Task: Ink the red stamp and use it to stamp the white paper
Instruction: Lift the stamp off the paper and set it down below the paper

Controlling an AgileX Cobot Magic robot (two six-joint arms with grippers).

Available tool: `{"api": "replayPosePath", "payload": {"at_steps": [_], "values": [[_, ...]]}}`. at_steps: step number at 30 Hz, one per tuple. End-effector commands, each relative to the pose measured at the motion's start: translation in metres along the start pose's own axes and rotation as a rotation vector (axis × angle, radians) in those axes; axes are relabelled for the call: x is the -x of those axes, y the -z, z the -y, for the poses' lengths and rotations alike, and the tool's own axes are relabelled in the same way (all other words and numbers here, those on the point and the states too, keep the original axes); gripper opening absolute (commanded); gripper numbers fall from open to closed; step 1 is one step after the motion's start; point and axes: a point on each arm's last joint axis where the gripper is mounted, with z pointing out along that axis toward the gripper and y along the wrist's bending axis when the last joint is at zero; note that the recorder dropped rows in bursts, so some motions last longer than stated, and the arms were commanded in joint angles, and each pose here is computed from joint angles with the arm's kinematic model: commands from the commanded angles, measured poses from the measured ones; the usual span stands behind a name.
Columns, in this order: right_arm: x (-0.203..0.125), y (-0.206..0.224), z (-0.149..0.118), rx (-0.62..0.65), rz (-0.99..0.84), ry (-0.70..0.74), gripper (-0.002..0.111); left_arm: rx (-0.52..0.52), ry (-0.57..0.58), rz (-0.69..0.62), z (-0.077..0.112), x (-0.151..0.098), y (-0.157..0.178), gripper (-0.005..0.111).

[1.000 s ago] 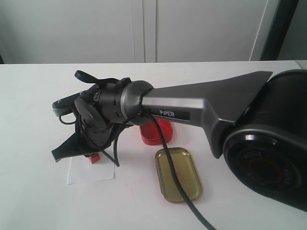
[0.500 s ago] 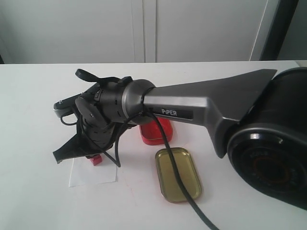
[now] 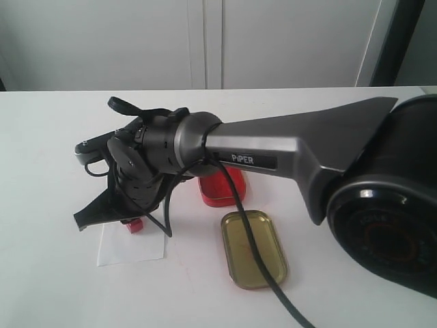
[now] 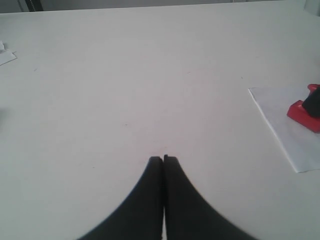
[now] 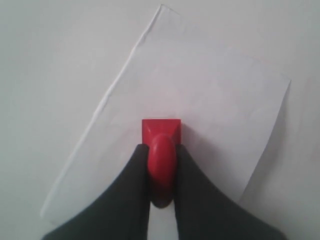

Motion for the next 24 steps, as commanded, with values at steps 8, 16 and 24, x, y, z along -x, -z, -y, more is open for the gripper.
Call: {"api": "replayPosePath", "payload": {"at_steps": [8,16,24], "values": [[0.008,0.013,0.000,0.015,0.054,-0.005,0.000,0.000,0.005,0.002,0.000,-0.002,0.000,0.000],[0.018,0.036,0.001,0.013,0.112,0.011,0.000,0.000,0.005,0.002,0.000,-0.002,0.000,0.000],[0.018,0.045,0.009,-0.002,0.083,-0.009,0.000,0.000,0.005,0.002,0.000,-0.002,0.000,0.000]]}}
